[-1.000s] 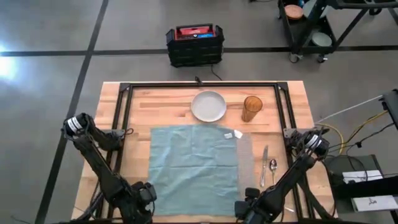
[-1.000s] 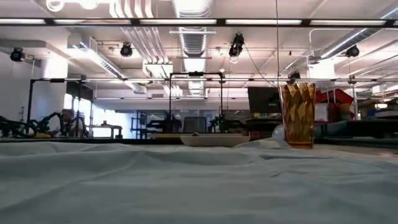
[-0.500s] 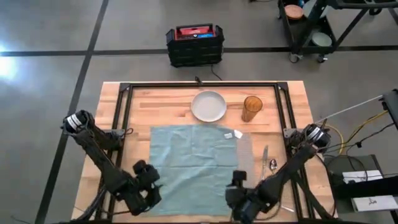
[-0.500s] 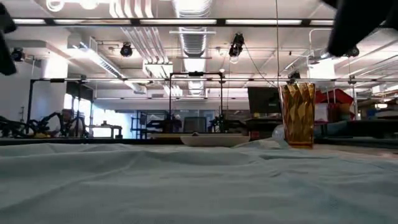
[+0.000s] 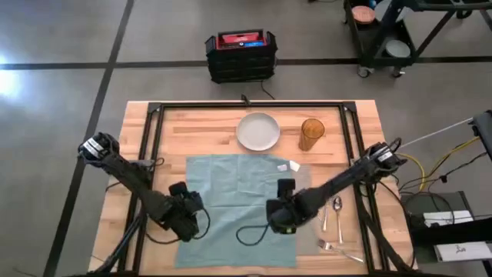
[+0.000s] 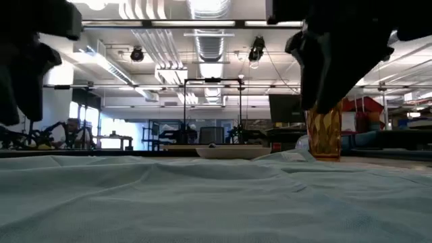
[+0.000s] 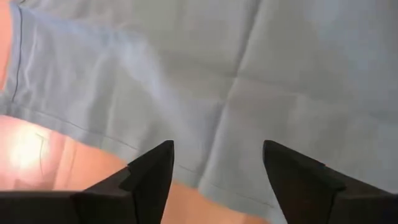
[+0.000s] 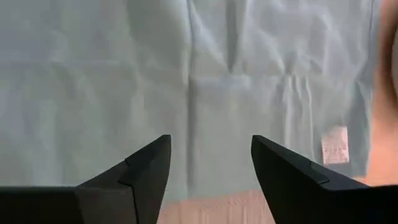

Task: Set table place
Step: Fold the table napkin

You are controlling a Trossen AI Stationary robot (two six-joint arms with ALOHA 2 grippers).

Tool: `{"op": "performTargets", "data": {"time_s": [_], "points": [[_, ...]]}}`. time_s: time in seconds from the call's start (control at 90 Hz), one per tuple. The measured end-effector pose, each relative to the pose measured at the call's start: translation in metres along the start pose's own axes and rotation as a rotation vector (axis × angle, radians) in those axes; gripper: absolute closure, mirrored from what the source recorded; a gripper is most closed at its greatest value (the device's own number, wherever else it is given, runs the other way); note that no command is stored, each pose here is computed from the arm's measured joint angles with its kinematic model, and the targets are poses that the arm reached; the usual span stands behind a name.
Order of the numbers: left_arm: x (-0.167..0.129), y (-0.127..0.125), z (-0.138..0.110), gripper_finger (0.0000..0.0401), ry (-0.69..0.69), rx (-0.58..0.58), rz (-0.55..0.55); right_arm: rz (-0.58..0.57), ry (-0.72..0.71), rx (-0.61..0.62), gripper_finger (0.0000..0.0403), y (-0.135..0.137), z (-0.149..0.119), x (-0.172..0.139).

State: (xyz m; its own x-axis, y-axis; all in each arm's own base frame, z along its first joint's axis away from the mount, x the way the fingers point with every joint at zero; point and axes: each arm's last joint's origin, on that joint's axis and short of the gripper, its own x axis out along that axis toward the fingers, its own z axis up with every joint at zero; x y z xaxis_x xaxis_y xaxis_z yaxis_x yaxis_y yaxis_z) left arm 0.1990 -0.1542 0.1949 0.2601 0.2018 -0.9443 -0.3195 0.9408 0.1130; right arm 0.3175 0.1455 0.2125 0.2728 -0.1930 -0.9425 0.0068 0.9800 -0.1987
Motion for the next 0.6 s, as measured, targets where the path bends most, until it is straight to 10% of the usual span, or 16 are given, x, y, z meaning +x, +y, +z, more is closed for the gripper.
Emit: {"op": "performTargets", "data": {"time_s": [0.6], "points": [[0.028, 0.029, -0.012, 0.0194, -0.025, -0.041, -0.173, 0.18, -0.296, 0.195, 0.0168, -0.023, -0.07, 0.026]]}}
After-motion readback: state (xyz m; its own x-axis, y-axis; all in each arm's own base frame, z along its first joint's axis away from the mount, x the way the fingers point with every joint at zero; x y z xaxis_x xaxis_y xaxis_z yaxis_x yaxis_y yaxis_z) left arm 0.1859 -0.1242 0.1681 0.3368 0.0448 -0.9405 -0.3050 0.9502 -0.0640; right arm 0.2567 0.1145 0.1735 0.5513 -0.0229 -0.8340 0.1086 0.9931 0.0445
